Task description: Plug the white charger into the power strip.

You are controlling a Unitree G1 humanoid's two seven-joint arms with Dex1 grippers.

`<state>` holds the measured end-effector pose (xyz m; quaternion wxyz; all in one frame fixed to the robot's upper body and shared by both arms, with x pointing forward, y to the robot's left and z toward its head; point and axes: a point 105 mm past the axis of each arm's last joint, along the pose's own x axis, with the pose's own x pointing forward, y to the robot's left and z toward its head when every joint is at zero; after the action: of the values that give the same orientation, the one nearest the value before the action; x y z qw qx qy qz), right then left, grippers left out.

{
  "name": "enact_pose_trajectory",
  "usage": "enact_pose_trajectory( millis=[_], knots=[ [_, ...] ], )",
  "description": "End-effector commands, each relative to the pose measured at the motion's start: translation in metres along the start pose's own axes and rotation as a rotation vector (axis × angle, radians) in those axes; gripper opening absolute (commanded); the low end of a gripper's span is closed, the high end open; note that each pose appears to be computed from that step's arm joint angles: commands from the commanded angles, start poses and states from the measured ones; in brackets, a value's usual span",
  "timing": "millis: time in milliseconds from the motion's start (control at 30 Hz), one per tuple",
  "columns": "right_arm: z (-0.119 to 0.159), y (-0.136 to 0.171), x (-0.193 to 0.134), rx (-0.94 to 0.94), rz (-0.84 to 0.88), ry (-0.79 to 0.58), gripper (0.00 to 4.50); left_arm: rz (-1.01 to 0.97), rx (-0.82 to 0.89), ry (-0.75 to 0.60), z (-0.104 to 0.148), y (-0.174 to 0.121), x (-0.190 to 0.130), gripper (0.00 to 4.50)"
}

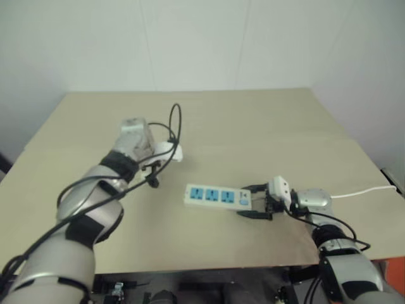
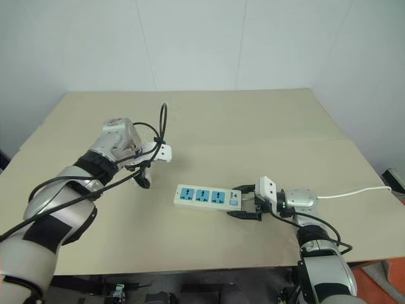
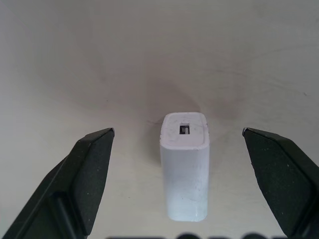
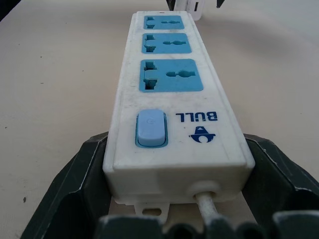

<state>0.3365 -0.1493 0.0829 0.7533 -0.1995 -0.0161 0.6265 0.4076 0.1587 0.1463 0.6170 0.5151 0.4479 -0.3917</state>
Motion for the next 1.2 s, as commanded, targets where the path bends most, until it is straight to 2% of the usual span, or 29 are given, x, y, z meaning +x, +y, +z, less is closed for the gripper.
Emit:
enact_pose_trajectory(
  millis=[33,133,233,300,533,633,800,967,1067,1100,1167,1200],
  knots=[
    [-0.014,0.012,-0.001,0.035,0.028,0.052,3.40,0.039,0.027,0.040,-0.003,0.004,0.001,4.50],
    [-0.014,0.012,0.000,0.035,0.026,0.053,3.40,0.008,0.022,-0.003,0.004,0.001,0.004,4.50],
    [-0.015,0.012,-0.001,0.036,0.027,0.056,3.40,-0.002,0.034,0.003,0.004,-0.001,0.006,3.90],
    [-0.015,0.012,-0.001,0.035,0.027,0.058,3.40,-0.013,0.039,0.010,0.003,-0.002,0.008,3.37],
    [-0.015,0.013,-0.003,0.029,0.029,0.066,3.40,-0.024,0.044,0.030,-0.002,-0.005,0.012,1.13],
    [-0.015,0.013,-0.003,0.029,0.028,0.068,3.40,-0.022,0.045,0.029,-0.002,-0.004,0.011,1.02],
    [-0.016,0.013,-0.004,0.028,0.028,0.072,3.40,0.019,0.014,-0.084,0.016,0.003,0.000,1.02],
    [-0.015,0.013,-0.006,0.034,0.038,0.069,3.40,-0.041,-0.065,-0.469,0.053,0.004,-0.052,1.02],
    [-0.015,0.015,-0.006,0.042,0.062,0.068,3.40,-0.090,-0.095,-0.796,0.065,0.002,-0.092,1.02],
    [-0.014,0.016,-0.005,0.047,0.073,0.064,3.40,-0.102,-0.100,-0.951,0.068,0.001,-0.107,1.02],
    [-0.012,0.016,-0.002,0.061,0.096,0.056,3.40,-0.132,-0.127,-1.216,0.067,-0.003,-0.128,1.02],
    [-0.012,0.016,-0.001,0.067,0.106,0.054,3.40,-0.140,-0.139,-1.299,0.065,-0.004,-0.134,1.02]
  ],
)
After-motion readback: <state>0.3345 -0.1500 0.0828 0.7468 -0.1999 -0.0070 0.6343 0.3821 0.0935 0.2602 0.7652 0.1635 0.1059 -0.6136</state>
